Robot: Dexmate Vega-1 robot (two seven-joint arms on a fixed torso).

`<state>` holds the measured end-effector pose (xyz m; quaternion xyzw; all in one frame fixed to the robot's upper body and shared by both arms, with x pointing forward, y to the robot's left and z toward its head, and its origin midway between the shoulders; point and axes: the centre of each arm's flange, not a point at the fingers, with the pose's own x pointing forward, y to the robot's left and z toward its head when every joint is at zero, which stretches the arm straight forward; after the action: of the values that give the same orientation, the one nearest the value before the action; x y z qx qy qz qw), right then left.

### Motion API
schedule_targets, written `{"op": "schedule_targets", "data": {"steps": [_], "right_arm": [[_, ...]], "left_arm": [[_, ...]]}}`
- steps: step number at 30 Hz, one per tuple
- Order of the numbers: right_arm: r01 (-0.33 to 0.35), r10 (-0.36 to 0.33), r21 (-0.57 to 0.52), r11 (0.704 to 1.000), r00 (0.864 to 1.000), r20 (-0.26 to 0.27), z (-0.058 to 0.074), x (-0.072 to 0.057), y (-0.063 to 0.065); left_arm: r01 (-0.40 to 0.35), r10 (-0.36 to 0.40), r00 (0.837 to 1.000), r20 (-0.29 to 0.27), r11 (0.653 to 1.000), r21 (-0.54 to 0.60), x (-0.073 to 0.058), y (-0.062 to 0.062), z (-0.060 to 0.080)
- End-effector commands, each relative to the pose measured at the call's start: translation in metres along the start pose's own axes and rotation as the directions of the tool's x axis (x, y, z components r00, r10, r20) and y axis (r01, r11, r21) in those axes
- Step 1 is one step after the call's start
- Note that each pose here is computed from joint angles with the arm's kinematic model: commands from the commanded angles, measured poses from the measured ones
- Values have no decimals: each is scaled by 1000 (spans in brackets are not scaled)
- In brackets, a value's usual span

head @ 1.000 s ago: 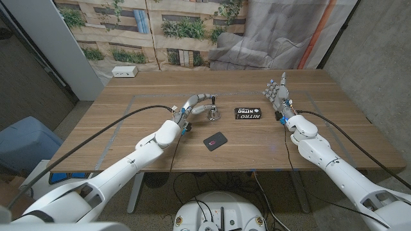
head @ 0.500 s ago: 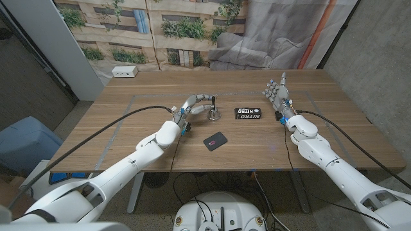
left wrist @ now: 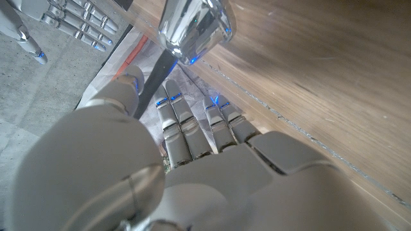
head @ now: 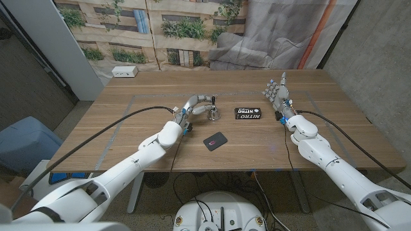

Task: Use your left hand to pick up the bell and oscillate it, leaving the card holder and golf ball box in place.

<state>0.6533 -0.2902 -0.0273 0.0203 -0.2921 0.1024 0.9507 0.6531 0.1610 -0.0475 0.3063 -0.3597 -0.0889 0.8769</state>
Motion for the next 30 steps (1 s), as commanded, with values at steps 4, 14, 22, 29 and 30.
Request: {"op": "schedule_targets", "data": {"steps": [4,14,22,29,30], "right_arm": [[1,-1,0,1000,1000,0,0,0,0],[1,-1,0,1000,1000,0,0,0,0],[1,-1,0,1000,1000,0,0,0,-1],[1,-1,0,1000,1000,0,0,0,-1],[1,-1,0,1000,1000,0,0,0,-1]], "left_arm": [[-35,35,999,7,999,15,-2,1,0],[-68,68,998,14,997,31,-5,5,-2],[-73,72,997,13,997,28,-7,3,-2],[-80,80,997,20,996,28,-7,2,-2],[-84,83,996,21,996,29,-8,2,-2]]}}
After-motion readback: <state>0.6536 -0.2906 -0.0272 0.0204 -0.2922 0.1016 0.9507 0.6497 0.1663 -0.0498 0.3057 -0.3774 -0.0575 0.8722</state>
